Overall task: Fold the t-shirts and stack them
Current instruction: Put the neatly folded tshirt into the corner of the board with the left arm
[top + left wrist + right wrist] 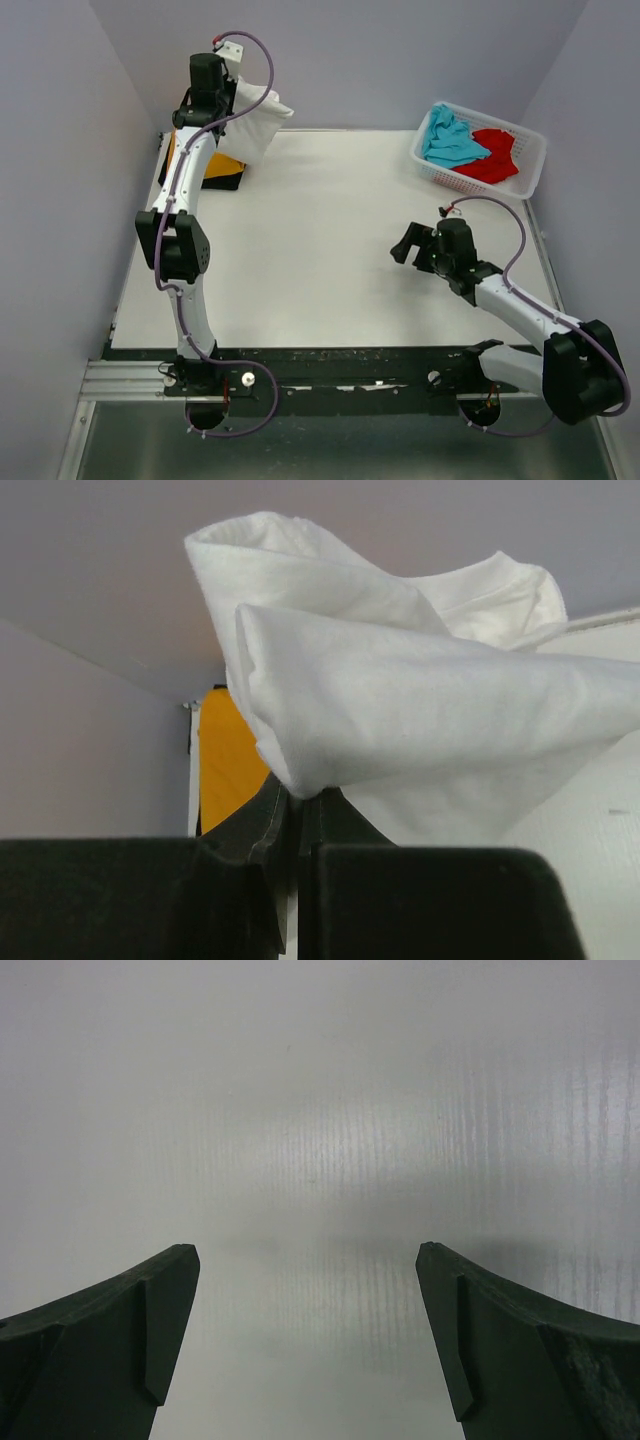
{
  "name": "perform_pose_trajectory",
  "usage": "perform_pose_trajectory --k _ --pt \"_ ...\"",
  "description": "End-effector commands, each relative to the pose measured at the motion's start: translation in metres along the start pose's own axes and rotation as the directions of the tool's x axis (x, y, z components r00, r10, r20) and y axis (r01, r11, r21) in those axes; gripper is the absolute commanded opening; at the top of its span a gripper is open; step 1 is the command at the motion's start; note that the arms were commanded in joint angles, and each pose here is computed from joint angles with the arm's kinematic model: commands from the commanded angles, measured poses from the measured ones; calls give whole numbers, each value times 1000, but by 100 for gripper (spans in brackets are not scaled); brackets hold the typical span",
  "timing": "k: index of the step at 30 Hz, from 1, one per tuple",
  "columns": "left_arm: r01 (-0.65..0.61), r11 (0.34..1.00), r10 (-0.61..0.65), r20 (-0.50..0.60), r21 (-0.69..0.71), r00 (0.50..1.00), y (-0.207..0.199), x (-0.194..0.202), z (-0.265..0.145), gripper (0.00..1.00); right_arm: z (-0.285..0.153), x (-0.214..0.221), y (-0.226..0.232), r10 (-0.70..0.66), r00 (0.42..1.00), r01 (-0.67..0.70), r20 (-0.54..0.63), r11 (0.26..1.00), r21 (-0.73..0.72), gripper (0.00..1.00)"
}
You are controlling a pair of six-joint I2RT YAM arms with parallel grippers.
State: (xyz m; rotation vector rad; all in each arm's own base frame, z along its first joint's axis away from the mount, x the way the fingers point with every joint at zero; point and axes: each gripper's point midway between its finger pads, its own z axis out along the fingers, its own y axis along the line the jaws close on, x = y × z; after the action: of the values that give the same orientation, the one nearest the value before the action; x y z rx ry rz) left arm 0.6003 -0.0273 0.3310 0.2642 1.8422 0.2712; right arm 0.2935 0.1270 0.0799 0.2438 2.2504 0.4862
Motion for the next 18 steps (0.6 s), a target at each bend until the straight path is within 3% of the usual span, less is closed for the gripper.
perform_pose_trajectory --k 1,11,18 --pt "124 991 -117 -134 44 984 10 53 21 0 4 -5 -6 -19 1000 19 3 999 43 100" --pt "172 985 -169 -203 -1 965 53 105 63 0 9 -5 -16 -18 1000 19 -10 994 108 100" --pt "122 992 -121 -200 -10 972 74 126 82 0 14 -3 -24 -17 999 22 -28 988 154 100"
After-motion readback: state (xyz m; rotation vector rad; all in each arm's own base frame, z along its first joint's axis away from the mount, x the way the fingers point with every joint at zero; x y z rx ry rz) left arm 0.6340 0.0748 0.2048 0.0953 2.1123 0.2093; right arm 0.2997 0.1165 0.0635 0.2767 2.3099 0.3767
